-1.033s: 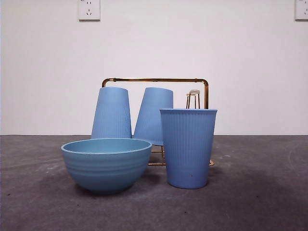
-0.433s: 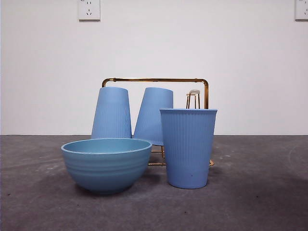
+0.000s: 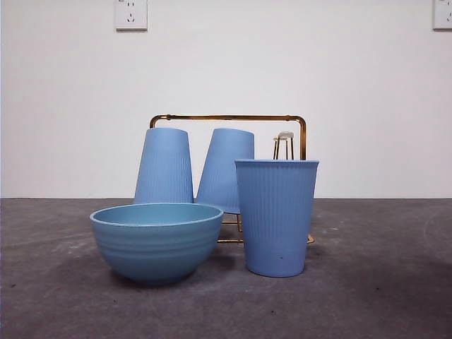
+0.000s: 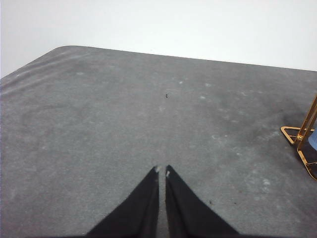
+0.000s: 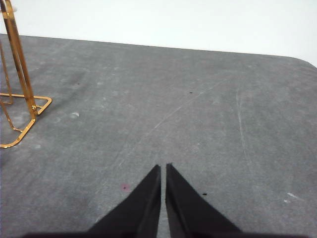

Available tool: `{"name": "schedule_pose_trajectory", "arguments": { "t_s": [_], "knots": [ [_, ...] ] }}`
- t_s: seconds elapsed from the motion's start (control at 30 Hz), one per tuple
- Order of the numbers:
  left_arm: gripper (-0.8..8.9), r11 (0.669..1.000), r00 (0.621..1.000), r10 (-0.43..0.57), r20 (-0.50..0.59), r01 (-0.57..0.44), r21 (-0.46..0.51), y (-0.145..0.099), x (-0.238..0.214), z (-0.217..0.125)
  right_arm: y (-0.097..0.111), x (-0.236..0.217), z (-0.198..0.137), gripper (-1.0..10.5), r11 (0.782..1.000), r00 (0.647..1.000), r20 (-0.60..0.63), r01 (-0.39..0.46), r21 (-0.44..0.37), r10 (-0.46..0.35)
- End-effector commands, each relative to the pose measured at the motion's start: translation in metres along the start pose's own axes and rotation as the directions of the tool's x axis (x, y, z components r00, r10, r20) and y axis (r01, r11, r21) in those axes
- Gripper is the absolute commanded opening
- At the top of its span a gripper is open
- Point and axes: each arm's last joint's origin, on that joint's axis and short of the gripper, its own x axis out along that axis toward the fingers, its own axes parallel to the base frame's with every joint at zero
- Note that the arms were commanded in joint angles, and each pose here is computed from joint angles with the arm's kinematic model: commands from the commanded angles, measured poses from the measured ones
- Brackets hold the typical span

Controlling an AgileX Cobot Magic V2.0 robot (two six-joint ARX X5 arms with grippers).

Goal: Right arm lift cup from the cupboard, then place it on the right of the bowl

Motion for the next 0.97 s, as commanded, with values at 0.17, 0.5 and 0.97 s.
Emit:
{"name": "schedule_pose_trajectory", "arguments": {
  "t_s": [0.17,0.5,0.97],
  "knots": [
    [0.21,1.000,1.000,0.003,-0.009,-0.003,-0.001,0.0005,0.0019,-0.0056,-0.0001,0.0006,-0.0006,0.2,1.000,1.000,0.013,0.002,0.002,-0.002],
    [0.21,1.000,1.000,0.003,-0.009,-0.003,-0.001,0.0005,0.0019,-0.0056,-0.0002,0.0006,-0.0006,0.2,1.000,1.000,0.013,0.002,0.002,-0.002],
    [0.21,1.000,1.000,0.003,-0.009,-0.003,-0.001,0.0005,0.0019,-0.0056,-0.0001,0.0006,-0.0006,0.2,1.000,1.000,0.013,0.002,0.002,-0.002]
  ]
}}
